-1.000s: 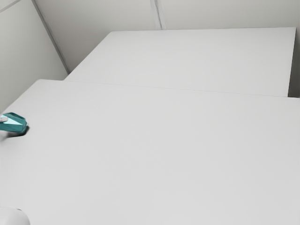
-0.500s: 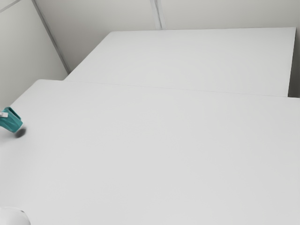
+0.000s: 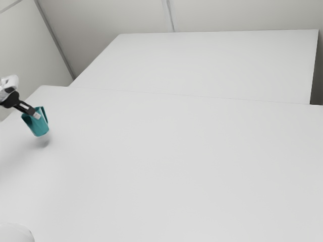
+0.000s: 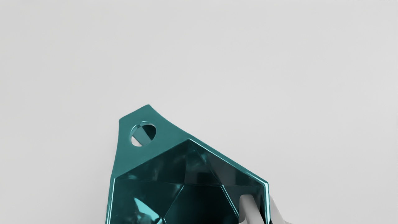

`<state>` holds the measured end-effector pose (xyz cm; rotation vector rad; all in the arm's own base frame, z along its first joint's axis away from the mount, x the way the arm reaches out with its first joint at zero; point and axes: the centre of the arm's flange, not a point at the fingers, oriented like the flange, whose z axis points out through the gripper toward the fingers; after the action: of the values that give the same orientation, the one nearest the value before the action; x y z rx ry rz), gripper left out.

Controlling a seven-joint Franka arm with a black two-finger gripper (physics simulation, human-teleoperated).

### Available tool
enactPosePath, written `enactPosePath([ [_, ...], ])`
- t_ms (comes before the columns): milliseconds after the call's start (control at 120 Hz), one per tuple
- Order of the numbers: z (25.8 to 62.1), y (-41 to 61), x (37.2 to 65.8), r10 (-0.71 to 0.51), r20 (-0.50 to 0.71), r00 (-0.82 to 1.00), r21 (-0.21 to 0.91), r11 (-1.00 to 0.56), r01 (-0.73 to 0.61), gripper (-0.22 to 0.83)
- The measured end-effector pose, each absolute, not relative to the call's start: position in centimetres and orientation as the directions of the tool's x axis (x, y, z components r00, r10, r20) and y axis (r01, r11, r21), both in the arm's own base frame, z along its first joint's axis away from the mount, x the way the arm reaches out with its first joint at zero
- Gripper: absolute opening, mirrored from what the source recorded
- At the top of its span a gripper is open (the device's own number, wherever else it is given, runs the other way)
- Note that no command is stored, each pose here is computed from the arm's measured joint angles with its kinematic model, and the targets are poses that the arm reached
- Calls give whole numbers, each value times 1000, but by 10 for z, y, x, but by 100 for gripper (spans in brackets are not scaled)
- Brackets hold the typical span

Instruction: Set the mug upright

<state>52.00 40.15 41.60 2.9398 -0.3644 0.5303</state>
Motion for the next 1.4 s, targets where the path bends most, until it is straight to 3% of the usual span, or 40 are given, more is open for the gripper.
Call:
enactPosePath([
  [217,423,323,551,-311,400,862,2,-941,-340,-17],
  [467,417,256,552,-356,409,840,-46,-928,-371,-17],
  [950,424,139,516,-400,442,803,5,-894,-448,-17],
  [1400,412,33,501,-481,429,765,7,-845,-535,-17],
])
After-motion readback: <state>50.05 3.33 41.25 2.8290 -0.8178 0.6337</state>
